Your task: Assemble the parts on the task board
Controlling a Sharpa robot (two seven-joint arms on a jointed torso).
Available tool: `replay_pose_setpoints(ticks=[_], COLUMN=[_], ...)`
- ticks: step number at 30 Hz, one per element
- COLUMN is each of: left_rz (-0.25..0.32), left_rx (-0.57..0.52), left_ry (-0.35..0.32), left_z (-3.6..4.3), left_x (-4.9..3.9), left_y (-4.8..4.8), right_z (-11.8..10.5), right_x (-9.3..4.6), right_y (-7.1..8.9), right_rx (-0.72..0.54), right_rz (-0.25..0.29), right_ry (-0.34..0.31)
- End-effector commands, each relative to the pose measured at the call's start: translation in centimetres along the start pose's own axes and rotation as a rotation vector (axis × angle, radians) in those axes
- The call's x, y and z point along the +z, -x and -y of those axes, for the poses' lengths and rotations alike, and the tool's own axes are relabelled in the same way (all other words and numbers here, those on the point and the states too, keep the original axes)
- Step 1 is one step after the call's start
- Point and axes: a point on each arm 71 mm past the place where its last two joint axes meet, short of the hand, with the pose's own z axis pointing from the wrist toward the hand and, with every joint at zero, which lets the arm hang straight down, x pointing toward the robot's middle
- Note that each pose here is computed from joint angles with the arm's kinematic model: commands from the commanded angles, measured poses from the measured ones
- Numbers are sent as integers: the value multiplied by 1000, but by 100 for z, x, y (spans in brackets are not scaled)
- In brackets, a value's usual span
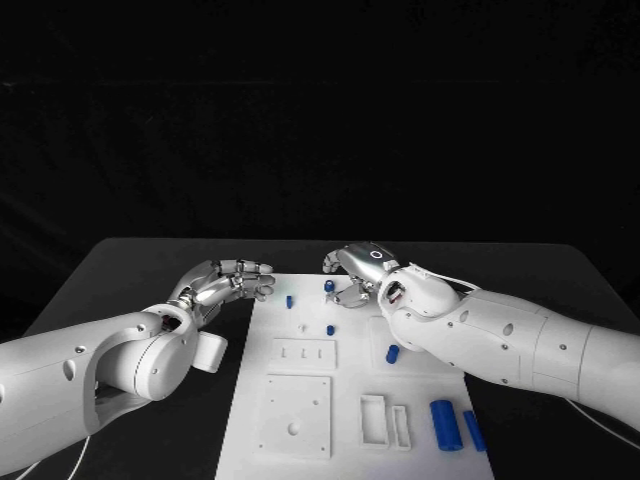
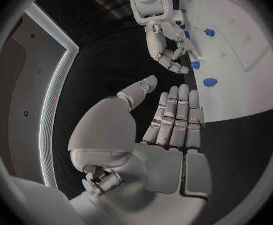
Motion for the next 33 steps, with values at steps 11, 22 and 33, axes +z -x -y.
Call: replay_pose_setpoints(ticks=[11, 22, 33], left_rz=[10, 8, 1], left_rx=[3, 3, 1], left_ry=[-10, -11, -10], left_z=[16, 9, 6], left_x=[32, 43, 53], left_y=[64, 85, 75], right_z=[254, 708, 867], right_x=[-199, -455, -436], right_y=[413, 531, 433], right_rx=[108, 81, 90], right_rz=[45, -71, -174], right_ry=[-35, -112, -160])
